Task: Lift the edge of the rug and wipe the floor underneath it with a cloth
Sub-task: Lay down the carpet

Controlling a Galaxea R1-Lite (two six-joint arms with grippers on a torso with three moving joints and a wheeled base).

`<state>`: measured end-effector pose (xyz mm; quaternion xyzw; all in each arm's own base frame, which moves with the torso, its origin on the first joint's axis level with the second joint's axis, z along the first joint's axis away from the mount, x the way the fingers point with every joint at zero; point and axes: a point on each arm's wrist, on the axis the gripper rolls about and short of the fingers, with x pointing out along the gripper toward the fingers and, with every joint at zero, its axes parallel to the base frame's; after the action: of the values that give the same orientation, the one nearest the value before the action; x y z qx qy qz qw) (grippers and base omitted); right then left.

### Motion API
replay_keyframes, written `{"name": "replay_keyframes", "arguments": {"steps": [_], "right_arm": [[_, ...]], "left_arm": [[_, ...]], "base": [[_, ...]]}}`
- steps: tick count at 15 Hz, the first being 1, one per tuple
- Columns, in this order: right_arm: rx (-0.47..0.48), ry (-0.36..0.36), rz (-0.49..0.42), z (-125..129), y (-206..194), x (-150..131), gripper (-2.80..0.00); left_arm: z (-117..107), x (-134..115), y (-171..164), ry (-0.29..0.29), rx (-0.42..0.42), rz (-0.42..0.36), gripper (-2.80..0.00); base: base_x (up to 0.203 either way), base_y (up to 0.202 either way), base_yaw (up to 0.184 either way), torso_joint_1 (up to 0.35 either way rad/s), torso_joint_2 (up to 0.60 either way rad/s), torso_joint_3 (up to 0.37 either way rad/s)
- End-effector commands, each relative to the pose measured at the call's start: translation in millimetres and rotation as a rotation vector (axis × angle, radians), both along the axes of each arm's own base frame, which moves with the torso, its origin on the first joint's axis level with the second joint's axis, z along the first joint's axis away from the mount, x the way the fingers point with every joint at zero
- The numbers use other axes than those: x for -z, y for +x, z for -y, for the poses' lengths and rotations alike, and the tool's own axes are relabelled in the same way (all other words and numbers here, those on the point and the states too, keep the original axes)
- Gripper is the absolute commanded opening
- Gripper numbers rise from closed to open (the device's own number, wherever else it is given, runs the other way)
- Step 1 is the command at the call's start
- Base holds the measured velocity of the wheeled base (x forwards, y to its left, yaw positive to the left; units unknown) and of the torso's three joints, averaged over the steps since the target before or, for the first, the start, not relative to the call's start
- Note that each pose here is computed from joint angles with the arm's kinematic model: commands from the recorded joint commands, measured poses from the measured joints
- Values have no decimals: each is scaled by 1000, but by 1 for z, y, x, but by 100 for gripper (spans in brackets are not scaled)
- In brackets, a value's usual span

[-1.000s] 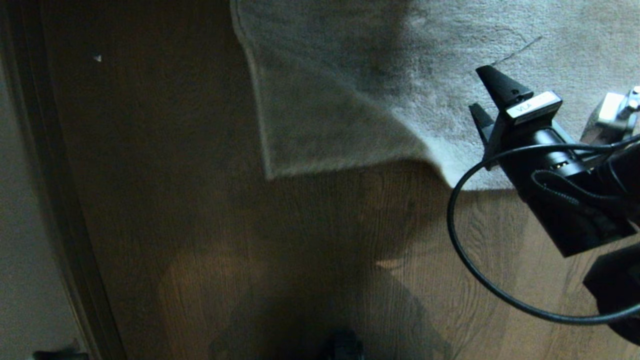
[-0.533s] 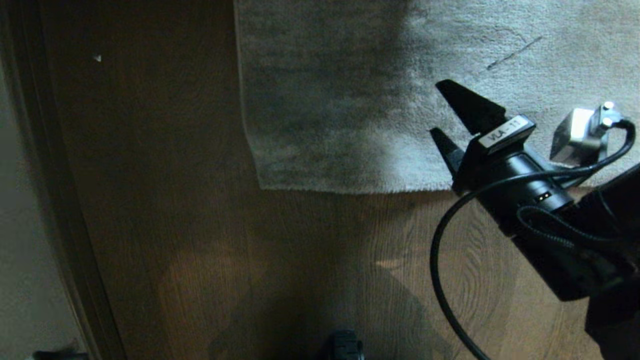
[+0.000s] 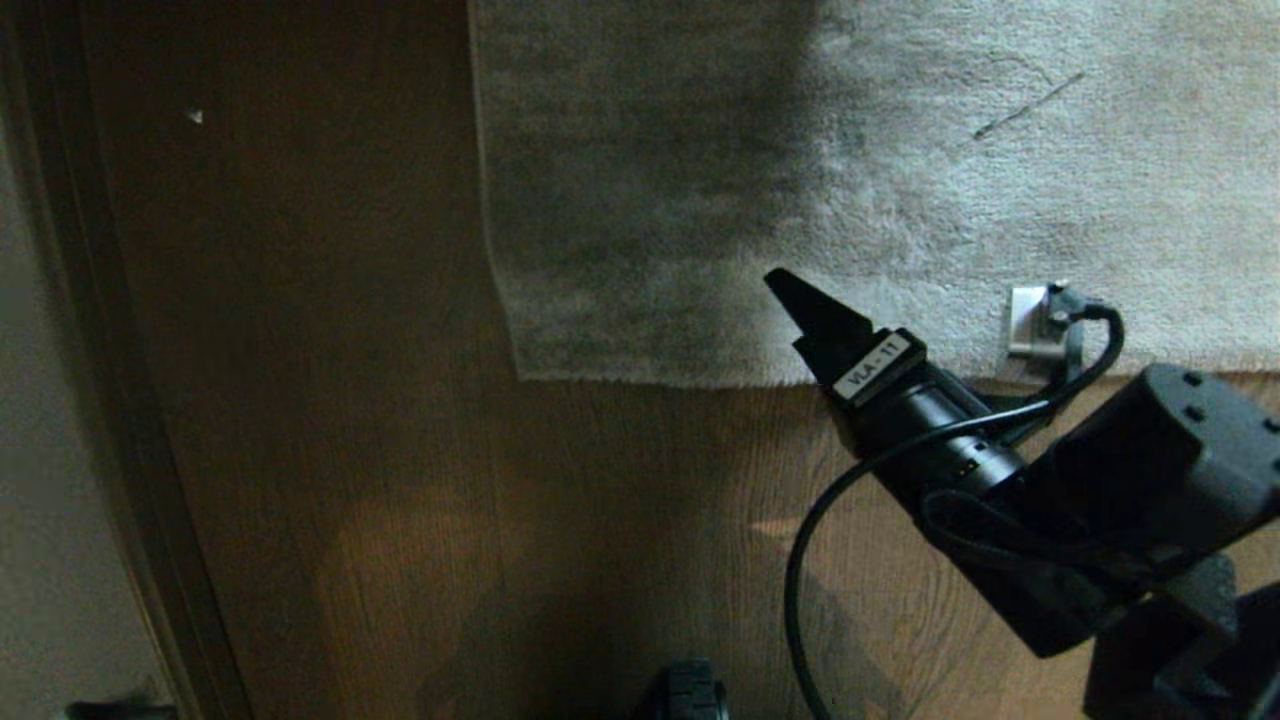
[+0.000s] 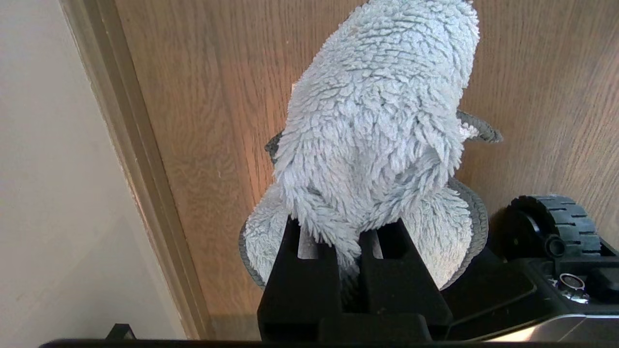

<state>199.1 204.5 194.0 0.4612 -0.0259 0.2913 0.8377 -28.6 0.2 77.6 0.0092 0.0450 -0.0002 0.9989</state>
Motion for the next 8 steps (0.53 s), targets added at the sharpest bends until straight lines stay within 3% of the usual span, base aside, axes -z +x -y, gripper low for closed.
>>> {"name": "replay_keyframes", "arguments": {"steps": [1,8], "right_arm": [[1,10,4,-8,7,8,-280],[44,-44,-21,-20,29,28,-280]], "left_arm": [[0,0,0,0,-1,-1,-280],[0,0,0,0,-1,-2,-280]], "base": [[0,0,0,0,0,0],[0,0,0,0,0,0]]}}
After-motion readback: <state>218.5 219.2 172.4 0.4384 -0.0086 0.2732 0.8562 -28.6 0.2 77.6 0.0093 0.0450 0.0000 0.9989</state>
